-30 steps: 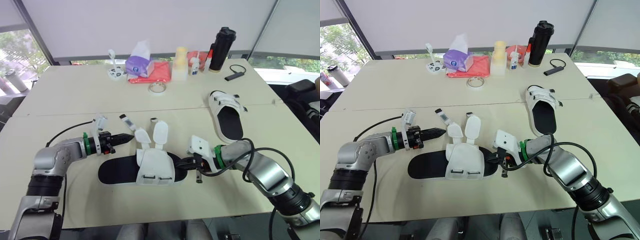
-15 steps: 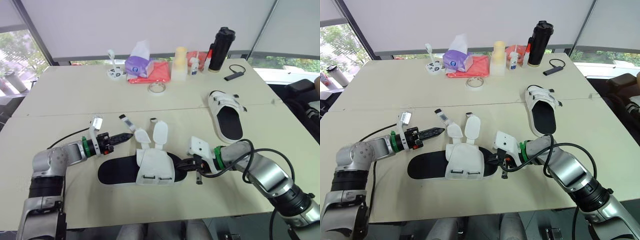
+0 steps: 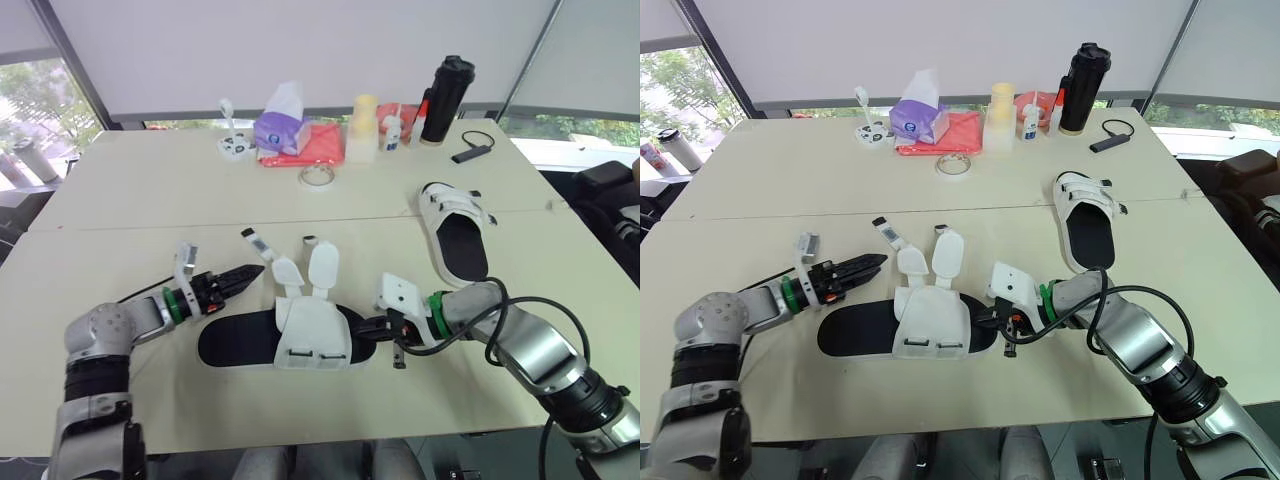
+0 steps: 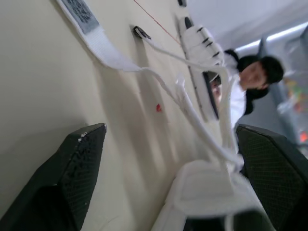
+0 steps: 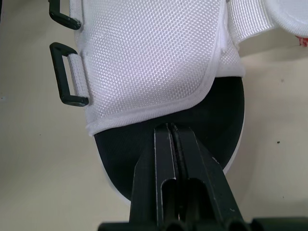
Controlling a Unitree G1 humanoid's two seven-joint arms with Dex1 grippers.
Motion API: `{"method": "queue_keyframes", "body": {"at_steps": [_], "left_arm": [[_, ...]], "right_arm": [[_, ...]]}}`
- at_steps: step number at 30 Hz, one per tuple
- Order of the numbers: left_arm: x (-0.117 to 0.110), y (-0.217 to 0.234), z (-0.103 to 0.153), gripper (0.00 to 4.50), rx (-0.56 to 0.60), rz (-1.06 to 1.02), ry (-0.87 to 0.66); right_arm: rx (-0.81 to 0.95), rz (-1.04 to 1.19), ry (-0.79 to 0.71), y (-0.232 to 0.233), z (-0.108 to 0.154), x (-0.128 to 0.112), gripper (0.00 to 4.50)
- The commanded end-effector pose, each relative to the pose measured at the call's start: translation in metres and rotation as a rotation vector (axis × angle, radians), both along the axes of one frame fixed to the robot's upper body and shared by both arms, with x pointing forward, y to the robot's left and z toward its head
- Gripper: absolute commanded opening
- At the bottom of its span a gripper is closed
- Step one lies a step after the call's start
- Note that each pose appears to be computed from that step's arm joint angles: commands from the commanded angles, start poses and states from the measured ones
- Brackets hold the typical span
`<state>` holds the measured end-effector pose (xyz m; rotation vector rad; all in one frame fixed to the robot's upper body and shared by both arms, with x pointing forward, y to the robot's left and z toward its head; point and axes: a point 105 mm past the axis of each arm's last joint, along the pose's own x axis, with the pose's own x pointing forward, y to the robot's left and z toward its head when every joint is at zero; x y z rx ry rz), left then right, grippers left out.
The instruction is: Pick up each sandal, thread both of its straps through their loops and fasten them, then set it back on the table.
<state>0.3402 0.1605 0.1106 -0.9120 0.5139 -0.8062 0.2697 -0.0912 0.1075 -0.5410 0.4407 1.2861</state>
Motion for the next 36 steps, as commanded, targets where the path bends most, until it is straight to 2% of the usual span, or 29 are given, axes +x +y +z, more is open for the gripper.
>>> {"method": "queue_keyframes", "body": {"at_steps": [1, 6, 10, 14, 18, 36], "left_arm": [[0.007, -0.008, 0.011, 4.47, -0.059, 0.012, 0.020], [0.013, -0.029, 0.013, 4.47, -0.086, -0.006, 0.056], [0.027, -0.038, 0.016, 4.47, -0.087, 0.039, 0.071], [0.039, -0.040, 0.020, 4.47, -0.069, 0.094, 0.038], [0.050, -0.035, 0.027, 4.47, -0.117, 0.154, 0.035], [0.067, -0.023, 0.044, 4.47, -0.120, 0.238, -0.022]], "right_arm": [[0.004, 0.002, -0.032, 0.000, 0.006, 0.002, 0.00], [0.004, -0.006, -0.034, 0.000, 0.006, 0.003, 0.00], [0.004, -0.013, -0.040, -0.001, 0.007, 0.002, 0.00], [0.005, -0.016, -0.044, -0.001, 0.007, 0.003, 0.00], [0.006, -0.017, -0.048, -0.001, 0.008, 0.003, 0.00], [0.012, -0.014, -0.052, 0.002, 0.009, 0.003, 0.00]]}}
